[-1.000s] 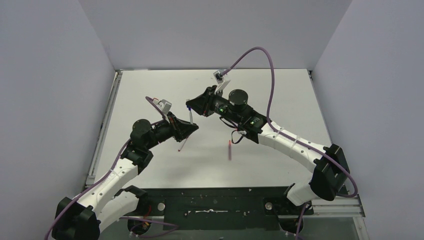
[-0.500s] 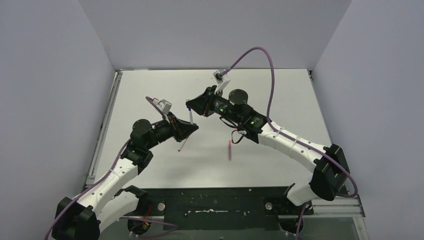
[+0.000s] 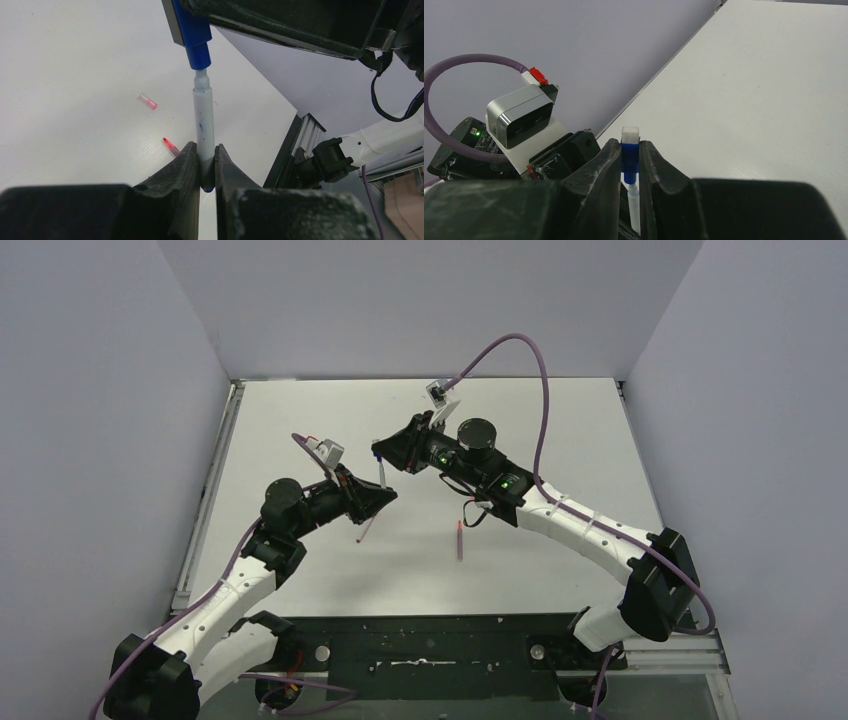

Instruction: Insert the pens into the pen caps

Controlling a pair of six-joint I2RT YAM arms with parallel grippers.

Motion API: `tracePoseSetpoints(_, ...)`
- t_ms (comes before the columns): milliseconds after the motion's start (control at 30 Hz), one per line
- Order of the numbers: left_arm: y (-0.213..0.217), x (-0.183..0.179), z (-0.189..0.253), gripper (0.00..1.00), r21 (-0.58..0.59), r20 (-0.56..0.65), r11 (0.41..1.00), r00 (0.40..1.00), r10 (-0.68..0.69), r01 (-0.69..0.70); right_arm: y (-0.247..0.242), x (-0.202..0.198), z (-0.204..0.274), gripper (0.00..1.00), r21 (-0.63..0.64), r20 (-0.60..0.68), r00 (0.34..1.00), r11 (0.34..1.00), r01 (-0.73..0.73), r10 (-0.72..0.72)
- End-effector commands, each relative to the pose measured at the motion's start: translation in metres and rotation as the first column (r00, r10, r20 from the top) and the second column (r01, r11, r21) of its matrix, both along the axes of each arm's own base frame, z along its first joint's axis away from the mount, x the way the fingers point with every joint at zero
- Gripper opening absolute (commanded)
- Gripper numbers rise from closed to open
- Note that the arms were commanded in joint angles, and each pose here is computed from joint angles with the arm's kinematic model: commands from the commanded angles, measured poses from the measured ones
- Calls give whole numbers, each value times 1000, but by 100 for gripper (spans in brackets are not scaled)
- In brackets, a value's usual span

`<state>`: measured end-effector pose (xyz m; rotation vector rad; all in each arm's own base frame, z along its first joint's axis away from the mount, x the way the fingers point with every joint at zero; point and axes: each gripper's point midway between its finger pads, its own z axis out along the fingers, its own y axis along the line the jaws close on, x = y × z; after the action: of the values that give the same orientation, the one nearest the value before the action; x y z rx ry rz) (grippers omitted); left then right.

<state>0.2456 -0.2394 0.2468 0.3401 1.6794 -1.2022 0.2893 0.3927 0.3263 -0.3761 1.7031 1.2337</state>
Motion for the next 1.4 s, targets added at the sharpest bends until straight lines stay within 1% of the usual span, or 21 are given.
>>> tracePoseSetpoints(0,-1,0,27,0,-21,78,1000,997,-8,10,-4,-10,49,0,85,100,995,996,-32,24)
tracePoseSetpoints(567,-2,1,20,0,-15,63,1000,998,-10,11,-5,-16,55,0,94,111,993,994,-53,43)
tracePoseSetpoints(833,-2,3,24,0,-15,74,1000,997,-3,4,-4,-16,54,0,89,112,992,994,-59,49)
tracePoseSetpoints(1367,9,11,33,0,-4,94,1000,995,19,-19,-13,-23,39,0,63,87,995,997,-50,45)
